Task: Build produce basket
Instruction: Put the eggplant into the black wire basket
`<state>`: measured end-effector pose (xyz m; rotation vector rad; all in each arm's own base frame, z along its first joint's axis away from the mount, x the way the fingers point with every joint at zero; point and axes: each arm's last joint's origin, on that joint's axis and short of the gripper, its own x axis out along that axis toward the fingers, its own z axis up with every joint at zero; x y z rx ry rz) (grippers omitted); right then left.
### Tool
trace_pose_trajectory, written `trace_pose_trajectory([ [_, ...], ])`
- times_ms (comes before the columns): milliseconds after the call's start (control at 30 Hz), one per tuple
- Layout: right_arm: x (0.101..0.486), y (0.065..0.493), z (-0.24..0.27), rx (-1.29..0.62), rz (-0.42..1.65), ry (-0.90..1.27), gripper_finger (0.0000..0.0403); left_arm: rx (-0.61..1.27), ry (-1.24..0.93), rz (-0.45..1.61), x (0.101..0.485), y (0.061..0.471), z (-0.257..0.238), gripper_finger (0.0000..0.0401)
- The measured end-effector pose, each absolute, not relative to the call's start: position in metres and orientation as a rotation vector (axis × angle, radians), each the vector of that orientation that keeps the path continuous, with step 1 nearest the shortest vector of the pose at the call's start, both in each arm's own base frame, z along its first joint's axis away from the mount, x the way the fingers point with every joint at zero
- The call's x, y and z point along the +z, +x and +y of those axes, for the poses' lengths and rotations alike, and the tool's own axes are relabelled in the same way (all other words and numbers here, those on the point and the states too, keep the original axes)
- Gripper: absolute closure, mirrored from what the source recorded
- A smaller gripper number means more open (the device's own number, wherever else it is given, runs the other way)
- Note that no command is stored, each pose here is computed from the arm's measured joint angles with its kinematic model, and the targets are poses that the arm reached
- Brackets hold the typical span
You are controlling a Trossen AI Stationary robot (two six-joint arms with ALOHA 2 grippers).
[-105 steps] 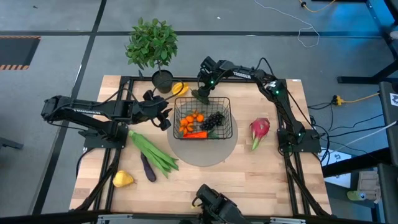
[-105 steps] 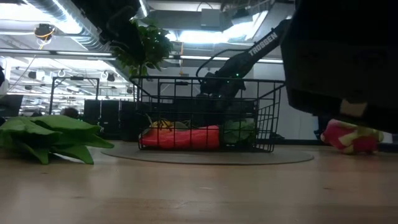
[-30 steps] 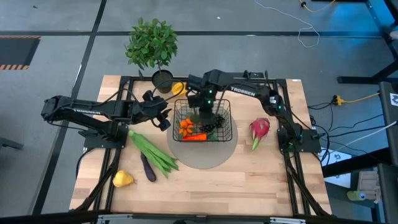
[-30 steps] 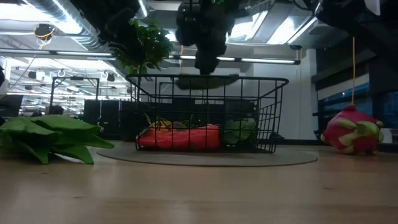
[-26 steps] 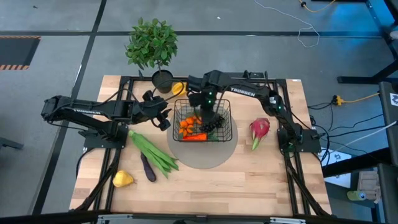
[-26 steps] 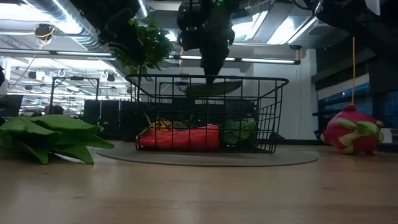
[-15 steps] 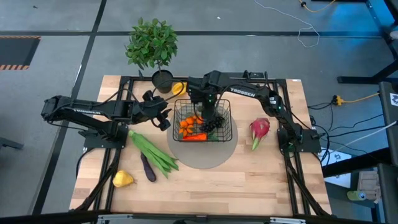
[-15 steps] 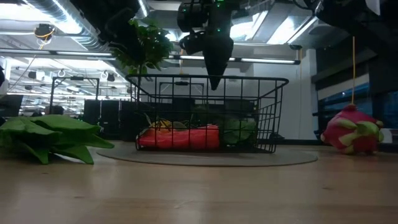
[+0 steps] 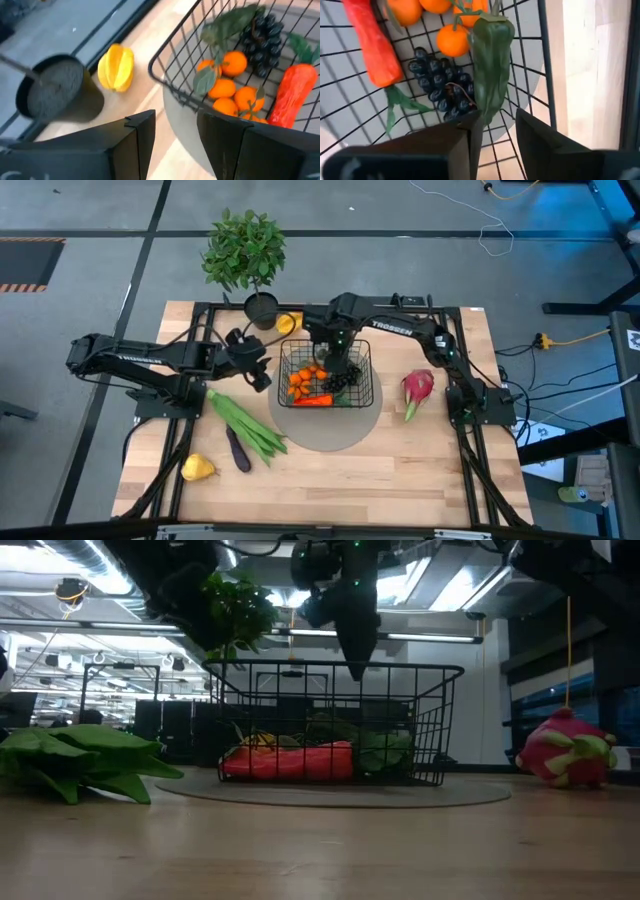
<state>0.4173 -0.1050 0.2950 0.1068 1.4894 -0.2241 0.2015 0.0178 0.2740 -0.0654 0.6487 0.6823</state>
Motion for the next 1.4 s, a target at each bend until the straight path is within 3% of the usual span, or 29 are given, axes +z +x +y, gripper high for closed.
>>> trace_pose_trajectory([
  [300,0.362,0.382,-0.087,-0.192,1.312,0.139,0.0299,0.696,-0.133,0.696,0.269,0.196,0.014,0.0266],
  [567,0.397,0.313,-0.044,-0.223,1.245,0.156,0.0299,0.518,-0.157,0.829,0.261,0.190,-0.006,0.0266],
  [800,0.370,0.273,-0.008,-0.387,1.155,0.227,0.0299,0.430,-0.208,0.880,0.258,0.185,-0.023,0.0266],
  [1033,0.334,0.256,0.008,-0.391,1.146,0.237,0.0299,0.302,-0.593,1.026,0.255,0.176,-0.043,0.0266],
  [1200,0.307,0.256,0.011,-0.412,1.193,0.226,0.0299,0.414,-0.842,1.074,0.251,0.174,-0.052,0.0266],
  [1400,0.282,0.251,0.011,-0.499,1.248,0.320,0.0299,0.530,-0.974,1.129,0.246,0.166,-0.065,0.0266],
])
